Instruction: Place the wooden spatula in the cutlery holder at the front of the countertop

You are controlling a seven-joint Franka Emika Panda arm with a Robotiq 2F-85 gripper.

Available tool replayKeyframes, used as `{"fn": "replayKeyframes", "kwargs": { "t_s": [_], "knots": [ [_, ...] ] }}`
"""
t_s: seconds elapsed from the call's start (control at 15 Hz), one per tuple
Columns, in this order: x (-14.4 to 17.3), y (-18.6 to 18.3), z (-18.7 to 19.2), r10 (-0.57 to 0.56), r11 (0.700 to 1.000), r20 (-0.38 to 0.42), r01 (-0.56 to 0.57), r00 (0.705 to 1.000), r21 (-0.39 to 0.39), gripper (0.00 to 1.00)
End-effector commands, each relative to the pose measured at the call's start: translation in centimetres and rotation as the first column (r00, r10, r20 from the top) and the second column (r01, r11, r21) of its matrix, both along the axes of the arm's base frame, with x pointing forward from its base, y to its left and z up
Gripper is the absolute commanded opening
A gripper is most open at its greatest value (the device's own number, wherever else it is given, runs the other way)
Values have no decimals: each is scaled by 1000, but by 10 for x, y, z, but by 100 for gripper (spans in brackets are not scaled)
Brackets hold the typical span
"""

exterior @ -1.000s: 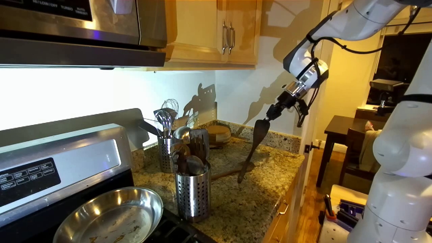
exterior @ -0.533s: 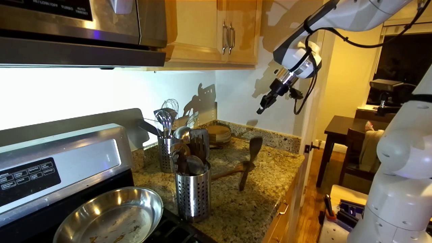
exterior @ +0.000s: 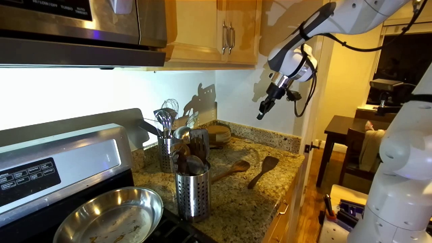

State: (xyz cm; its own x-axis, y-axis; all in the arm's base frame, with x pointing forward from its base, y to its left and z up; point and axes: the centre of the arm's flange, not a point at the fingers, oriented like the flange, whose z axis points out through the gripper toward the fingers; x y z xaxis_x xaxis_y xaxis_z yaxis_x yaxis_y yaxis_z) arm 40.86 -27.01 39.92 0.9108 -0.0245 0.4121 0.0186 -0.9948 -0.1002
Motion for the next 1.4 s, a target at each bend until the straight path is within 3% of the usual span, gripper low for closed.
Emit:
{"fn": "replayKeyframes", "kwargs": {
  "t_s": [0.0, 0.27, 0.6, 0.73, 1.33],
  "knots": [
    [0, -10, -46, -27, 999, -111, 31, 993, 32, 39],
    [-6, -29, -95, -22, 999, -207, 30, 978, 38, 64],
    [-9, -52, -129, 7, 1000, -290, -5, 957, 10, 96],
    [-9, -63, -140, 17, 1000, -327, -19, 945, -4, 100],
    [3, -91, -184, 72, 996, -405, -84, 911, -12, 100]
  ]
}}
